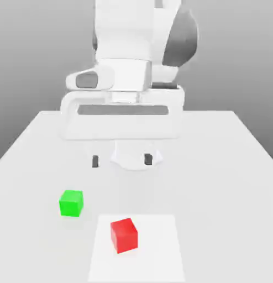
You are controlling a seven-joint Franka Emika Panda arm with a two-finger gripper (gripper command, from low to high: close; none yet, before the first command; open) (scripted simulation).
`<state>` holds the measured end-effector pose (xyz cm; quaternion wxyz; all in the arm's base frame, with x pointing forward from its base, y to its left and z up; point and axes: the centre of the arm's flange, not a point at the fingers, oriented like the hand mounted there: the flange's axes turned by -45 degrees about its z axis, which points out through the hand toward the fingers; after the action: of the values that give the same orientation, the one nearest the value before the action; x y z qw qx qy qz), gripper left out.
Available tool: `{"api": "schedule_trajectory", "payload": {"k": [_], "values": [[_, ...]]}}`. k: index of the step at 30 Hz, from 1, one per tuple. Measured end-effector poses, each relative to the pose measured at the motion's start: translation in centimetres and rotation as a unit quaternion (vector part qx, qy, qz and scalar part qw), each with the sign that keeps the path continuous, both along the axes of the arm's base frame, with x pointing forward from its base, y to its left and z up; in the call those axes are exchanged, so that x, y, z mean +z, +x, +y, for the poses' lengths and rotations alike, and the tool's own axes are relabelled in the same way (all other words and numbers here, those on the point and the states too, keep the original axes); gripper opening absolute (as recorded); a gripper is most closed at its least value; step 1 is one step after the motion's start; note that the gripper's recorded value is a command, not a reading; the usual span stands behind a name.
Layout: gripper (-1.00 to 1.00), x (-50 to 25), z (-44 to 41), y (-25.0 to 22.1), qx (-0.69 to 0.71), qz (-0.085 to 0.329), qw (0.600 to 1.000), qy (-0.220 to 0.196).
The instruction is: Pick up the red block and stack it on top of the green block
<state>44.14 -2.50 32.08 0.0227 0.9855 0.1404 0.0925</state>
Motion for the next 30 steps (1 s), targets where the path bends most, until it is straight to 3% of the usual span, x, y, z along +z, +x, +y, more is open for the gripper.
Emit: {"api": "schedule_trajectory", "payload": {"k": [5, 11, 12, 19, 26, 30], "values": [[0.0, -9.9, -0.4, -3.5, 0.039, 0.082, 0.996, 0.004], [0.0, -16.7, -0.4, -4.2, 0.046, 0.095, 0.994, 0.005], [-1.0, -17.4, -0.4, -4.2, 0.046, 0.095, 0.994, 0.005], [-1.0, -17.4, -0.4, -4.2, 0.046, 0.096, 0.994, 0.005], [-1.0, -11.9, -0.6, -4.3, 0.045, 0.096, 0.994, 0.005], [-1.0, -9.4, -8.1, -8.4, 0.015, 0.096, 0.995, 0.005]]}}
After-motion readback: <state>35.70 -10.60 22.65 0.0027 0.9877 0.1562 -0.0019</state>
